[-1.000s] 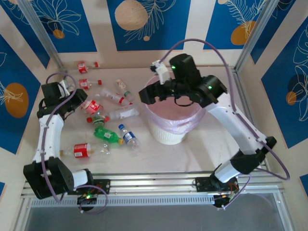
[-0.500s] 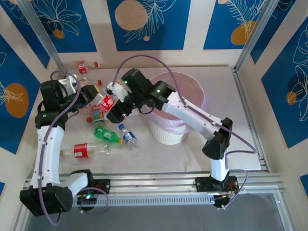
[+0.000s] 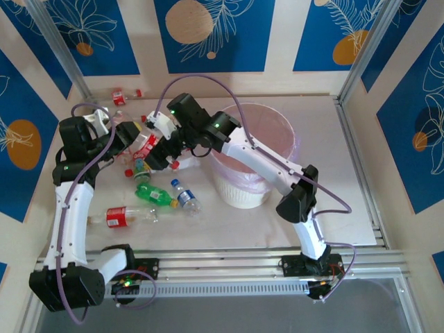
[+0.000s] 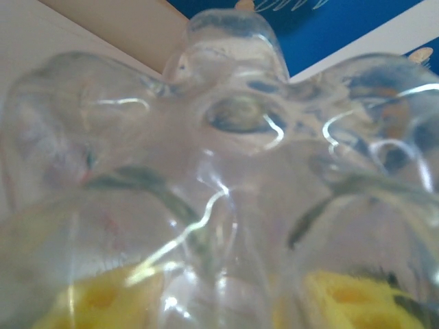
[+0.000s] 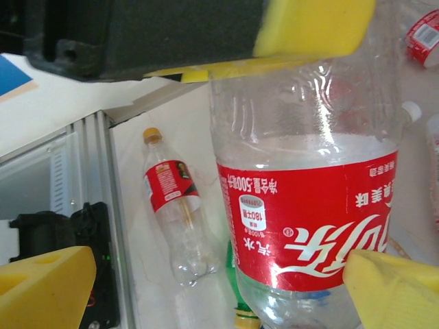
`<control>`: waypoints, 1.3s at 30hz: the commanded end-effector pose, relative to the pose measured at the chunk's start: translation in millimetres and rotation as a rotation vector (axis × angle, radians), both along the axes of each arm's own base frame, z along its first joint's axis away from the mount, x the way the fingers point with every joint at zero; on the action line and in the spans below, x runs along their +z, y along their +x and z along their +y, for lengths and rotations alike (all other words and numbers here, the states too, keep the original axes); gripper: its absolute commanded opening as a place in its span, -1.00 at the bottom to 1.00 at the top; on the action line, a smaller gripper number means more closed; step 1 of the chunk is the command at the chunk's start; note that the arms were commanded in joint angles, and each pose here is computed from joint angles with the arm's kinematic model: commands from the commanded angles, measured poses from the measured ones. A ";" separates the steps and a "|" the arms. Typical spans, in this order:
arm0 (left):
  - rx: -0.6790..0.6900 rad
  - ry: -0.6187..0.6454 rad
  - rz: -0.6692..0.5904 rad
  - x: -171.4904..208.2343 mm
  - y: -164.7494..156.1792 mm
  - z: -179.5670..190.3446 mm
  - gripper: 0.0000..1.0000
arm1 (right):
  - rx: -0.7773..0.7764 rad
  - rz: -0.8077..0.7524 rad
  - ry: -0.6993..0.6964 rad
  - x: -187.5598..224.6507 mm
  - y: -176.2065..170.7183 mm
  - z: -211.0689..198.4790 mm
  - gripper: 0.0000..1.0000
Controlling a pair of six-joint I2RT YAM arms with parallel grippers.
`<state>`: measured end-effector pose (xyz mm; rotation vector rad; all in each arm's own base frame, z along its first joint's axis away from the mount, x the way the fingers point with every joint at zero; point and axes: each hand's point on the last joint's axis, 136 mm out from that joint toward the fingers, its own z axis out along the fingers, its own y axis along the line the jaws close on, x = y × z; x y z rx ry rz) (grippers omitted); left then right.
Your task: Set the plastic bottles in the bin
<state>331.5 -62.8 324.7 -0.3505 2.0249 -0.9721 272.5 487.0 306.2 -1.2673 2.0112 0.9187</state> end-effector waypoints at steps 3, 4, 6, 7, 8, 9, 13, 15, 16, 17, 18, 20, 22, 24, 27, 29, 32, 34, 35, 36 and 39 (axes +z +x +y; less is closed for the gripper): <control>-0.144 -0.092 -0.034 20.9 -21.9 -30.6 -0.15 | -0.066 -0.097 -0.038 -16.6 32.3 7.2 0.91; -0.146 -0.092 -0.032 20.2 -21.6 -30.8 -0.15 | -0.073 -0.106 -0.046 -18.6 35.0 7.3 0.92; -0.150 -0.092 -0.031 19.4 -22.4 -31.7 -0.15 | -0.106 -0.148 -0.090 -25.4 45.0 4.7 0.94; -0.151 -0.089 -0.031 18.8 -22.6 -31.8 -0.15 | -0.113 -0.160 -0.104 -27.6 47.6 4.0 0.94; -0.152 -0.085 -0.032 19.1 -23.5 -31.7 -0.15 | -0.123 -0.169 -0.112 -28.2 50.6 2.7 0.96; -0.152 -0.083 -0.028 17.5 -23.1 -31.5 -0.15 | -0.129 -0.176 -0.114 -29.1 52.4 2.7 0.99; -0.150 -0.085 -0.023 14.6 -21.2 -31.4 -0.16 | -0.098 -0.161 -0.102 -30.0 47.4 5.9 0.96; -0.149 -0.086 -0.022 13.0 -19.7 -31.3 -0.16 | -0.080 -0.135 -0.089 -29.6 41.6 7.9 0.85; -0.148 -0.085 -0.024 13.3 -19.5 -31.2 -0.16 | -0.078 -0.128 -0.086 -29.0 40.5 7.8 0.80; -0.149 -0.084 -0.022 12.3 -19.2 -31.2 -0.16 | -0.075 -0.122 -0.082 -28.0 38.6 7.8 0.71; -0.145 -0.081 -0.017 10.4 -18.6 -30.6 -0.16 | -0.075 -0.120 -0.079 -26.2 37.9 6.9 0.65; -0.137 -0.071 -0.009 6.6 -17.4 -29.1 -0.13 | -0.079 -0.118 -0.068 -22.3 35.7 5.8 0.51; -0.131 -0.065 -0.004 3.9 -16.8 -27.9 -0.03 | -0.081 -0.119 -0.051 -17.3 33.7 4.7 0.30; -0.123 -0.060 -0.006 3.5 -16.1 -26.5 0.01 | -0.086 -0.129 -0.039 -10.4 33.2 2.0 0.18; -0.108 -0.055 -0.024 8.6 -15.9 -24.6 0.25 | -0.095 -0.142 -0.024 1.6 32.5 -2.9 0.09; -0.096 -0.049 -0.042 14.5 -18.4 -23.1 0.49 | -0.108 -0.156 -0.016 10.6 34.3 -7.7 0.09; -0.072 -0.030 -0.073 23.0 -26.3 -19.6 0.78 | -0.154 -0.180 -0.009 26.1 41.5 -19.7 0.09; -0.059 -0.023 -0.090 27.4 -32.4 -17.7 0.88 | -0.194 -0.187 0.004 40.4 49.8 -32.7 0.09; -0.056 -0.025 -0.090 27.4 -34.3 -17.7 0.91 | -0.206 -0.187 0.013 47.1 52.3 -37.9 0.09; -0.057 -0.030 -0.092 28.0 -36.4 -18.1 0.95 | -0.228 -0.190 0.021 55.1 57.7 -46.0 0.09; -0.063 -0.051 -0.099 30.9 -40.1 -20.2 1.00 | -0.306 -0.216 0.032 75.5 74.3 -71.1 0.09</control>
